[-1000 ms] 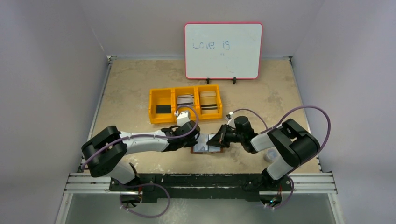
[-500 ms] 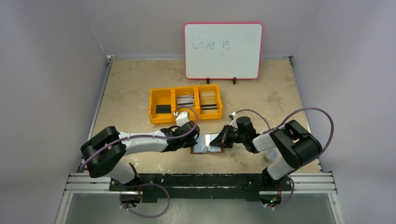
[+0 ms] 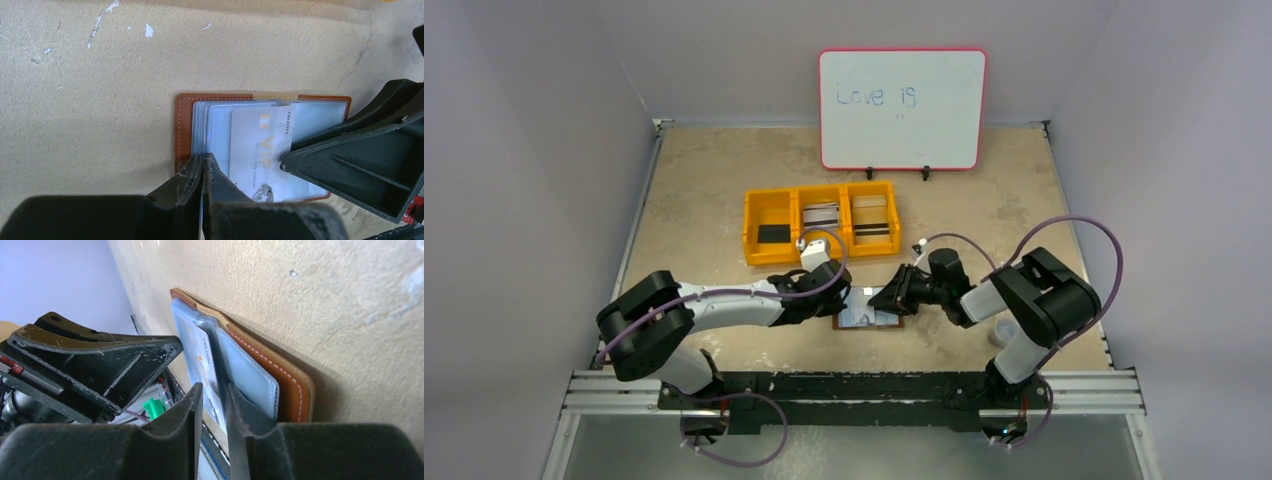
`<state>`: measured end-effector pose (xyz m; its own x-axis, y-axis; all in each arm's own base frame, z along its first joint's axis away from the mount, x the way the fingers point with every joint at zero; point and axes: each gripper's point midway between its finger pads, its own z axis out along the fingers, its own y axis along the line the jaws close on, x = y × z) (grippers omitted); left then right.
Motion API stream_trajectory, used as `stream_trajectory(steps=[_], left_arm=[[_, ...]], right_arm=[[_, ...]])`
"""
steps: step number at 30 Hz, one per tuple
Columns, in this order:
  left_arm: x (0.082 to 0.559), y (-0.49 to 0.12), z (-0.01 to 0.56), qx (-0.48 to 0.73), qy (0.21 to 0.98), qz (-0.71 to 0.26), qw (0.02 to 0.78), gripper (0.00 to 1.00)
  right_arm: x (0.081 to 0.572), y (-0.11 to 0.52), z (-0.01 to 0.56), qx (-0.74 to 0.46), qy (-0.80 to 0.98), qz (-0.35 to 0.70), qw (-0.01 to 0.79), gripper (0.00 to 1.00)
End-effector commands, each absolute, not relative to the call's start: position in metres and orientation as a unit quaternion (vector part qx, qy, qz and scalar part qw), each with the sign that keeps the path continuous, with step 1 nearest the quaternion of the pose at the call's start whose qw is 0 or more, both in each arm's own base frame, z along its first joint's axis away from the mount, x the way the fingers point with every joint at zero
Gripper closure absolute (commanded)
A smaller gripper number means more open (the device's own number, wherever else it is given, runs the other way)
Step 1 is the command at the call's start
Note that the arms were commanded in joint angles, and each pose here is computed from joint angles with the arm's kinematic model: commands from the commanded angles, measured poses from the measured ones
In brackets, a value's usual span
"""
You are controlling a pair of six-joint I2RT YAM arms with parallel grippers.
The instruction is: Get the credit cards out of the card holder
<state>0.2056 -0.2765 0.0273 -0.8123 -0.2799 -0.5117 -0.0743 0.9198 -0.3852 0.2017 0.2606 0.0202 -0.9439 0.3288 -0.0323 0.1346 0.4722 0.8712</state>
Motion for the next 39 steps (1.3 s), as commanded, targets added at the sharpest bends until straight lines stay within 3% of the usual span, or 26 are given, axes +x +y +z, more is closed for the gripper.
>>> stream_trajectory(steps=[1,5,12,30,34,39], left_arm=[[0.201,-0.275,0.026,-0.083,0.937,-0.178,0.289,1.0],[0.201,-0.274,0.026,-0.083,0.937,-0.176,0.289,1.0],[0.204,-0.268,0.029,-0.091,0.936,-0.164,0.299,1.0],[0.218,-0.259,0.054,-0.103,0.921,-0.156,0.343,1.0],[0.223,-0.274,0.079,-0.095,0.901,-0.214,0.366,0.7],[0.226,-0.303,0.105,-0.059,0.884,-0.277,0.371,0.55]], right_arm=[[0.218,0.269,0.03,0.128,0.833,0.523,0.126,0.74],[0.216,0.273,0.035,0.121,0.821,0.544,0.124,0.8],[0.21,0.265,0.028,0.133,0.834,0.523,0.116,1.0],[0.218,0.242,0.027,0.116,0.877,0.436,0.163,1.0],[0.215,0.242,0.024,0.115,0.878,0.436,0.159,1.0],[0.216,0.245,0.02,0.108,0.88,0.439,0.148,1.0]])
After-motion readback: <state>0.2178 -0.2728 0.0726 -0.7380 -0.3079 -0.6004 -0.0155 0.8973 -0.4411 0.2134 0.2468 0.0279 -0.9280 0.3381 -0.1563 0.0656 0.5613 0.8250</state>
